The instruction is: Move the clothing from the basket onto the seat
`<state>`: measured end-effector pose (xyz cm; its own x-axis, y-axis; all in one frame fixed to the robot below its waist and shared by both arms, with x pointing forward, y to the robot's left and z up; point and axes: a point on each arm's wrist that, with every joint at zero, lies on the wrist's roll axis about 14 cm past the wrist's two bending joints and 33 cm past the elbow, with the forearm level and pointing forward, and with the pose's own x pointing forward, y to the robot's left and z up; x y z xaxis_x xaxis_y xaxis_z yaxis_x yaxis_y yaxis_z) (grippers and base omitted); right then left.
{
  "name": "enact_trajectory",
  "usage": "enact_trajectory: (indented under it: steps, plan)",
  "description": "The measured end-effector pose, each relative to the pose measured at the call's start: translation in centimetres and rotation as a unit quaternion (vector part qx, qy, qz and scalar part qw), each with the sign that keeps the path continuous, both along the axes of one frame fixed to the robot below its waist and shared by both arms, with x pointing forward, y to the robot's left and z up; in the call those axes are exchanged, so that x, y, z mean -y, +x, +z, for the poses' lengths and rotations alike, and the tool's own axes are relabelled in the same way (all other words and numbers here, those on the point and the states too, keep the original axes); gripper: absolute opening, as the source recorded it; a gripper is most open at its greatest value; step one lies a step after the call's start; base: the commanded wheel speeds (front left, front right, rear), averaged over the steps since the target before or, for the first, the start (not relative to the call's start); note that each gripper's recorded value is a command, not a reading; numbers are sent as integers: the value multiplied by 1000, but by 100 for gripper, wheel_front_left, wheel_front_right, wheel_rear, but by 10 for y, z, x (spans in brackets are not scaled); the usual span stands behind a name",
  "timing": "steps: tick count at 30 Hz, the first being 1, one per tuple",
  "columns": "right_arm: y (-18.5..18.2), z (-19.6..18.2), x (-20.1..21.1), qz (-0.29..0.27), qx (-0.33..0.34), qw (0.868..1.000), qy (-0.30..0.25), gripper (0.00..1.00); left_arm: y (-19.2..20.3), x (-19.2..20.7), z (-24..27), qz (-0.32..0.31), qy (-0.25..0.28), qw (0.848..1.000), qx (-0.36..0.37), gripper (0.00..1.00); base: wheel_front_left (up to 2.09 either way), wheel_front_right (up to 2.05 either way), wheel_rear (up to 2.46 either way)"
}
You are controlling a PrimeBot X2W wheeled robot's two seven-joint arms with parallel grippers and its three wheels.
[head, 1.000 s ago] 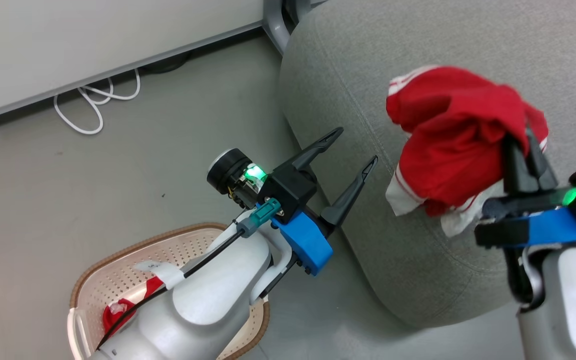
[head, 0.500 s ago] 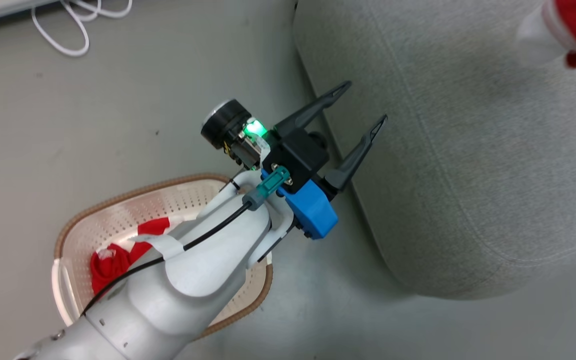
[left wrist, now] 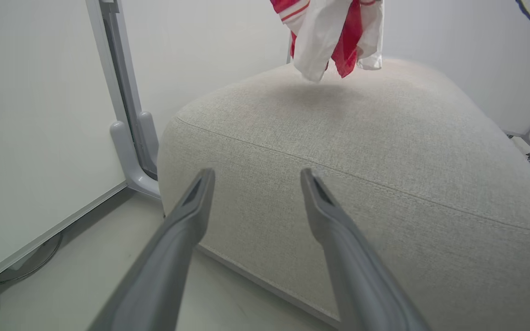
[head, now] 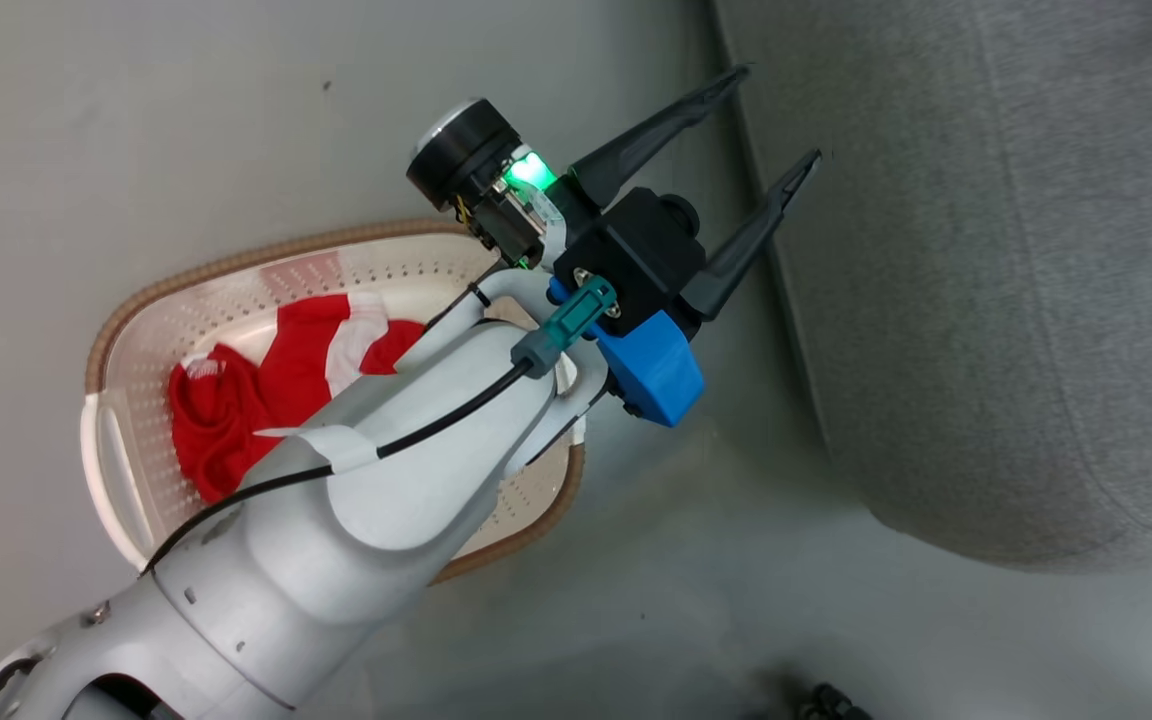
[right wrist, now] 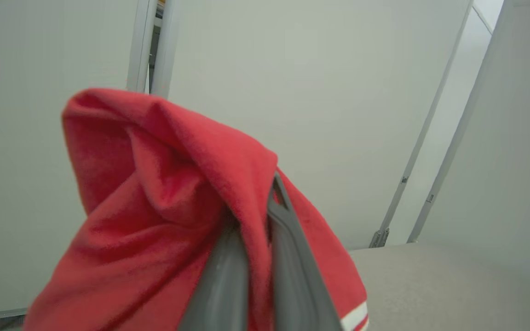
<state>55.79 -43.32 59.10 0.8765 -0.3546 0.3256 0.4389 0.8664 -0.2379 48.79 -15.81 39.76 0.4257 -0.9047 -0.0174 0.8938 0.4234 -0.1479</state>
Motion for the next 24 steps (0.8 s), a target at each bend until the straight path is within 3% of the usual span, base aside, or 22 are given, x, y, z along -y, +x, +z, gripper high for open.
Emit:
enact_trajectory:
  steps: [10, 16, 17, 18, 19, 24]
  plan:
    - [-1, -135, 20, -45, -145, 984, 91, 0, 7, -16, -34, 18, 16, 999, -23, 100, 0, 0, 0]
    - [-28, -175, 20, -64, -196, 970, 129, 0, 7, -17, -25, 20, 12, 1000, -13, 100, 0, 0, 0]
    - [-32, -180, 20, -65, -205, 968, 132, 10, 7, -17, -23, 21, 12, 1000, -12, 100, 0, 0, 0]
    - [-36, -183, 19, -66, -209, 966, 137, 46, 7, -17, -21, 21, 12, 1000, -9, 100, 0, 0, 0]
    - [-38, -183, 18, -67, -208, 965, 144, 100, 8, -17, -19, 22, 12, 1000, -7, 100, 0, 0, 0]
    - [-53, -174, 14, -60, -214, 965, 138, 100, 2, -17, -3, 24, 4, 1000, 0, 100, 0, 0, 0]
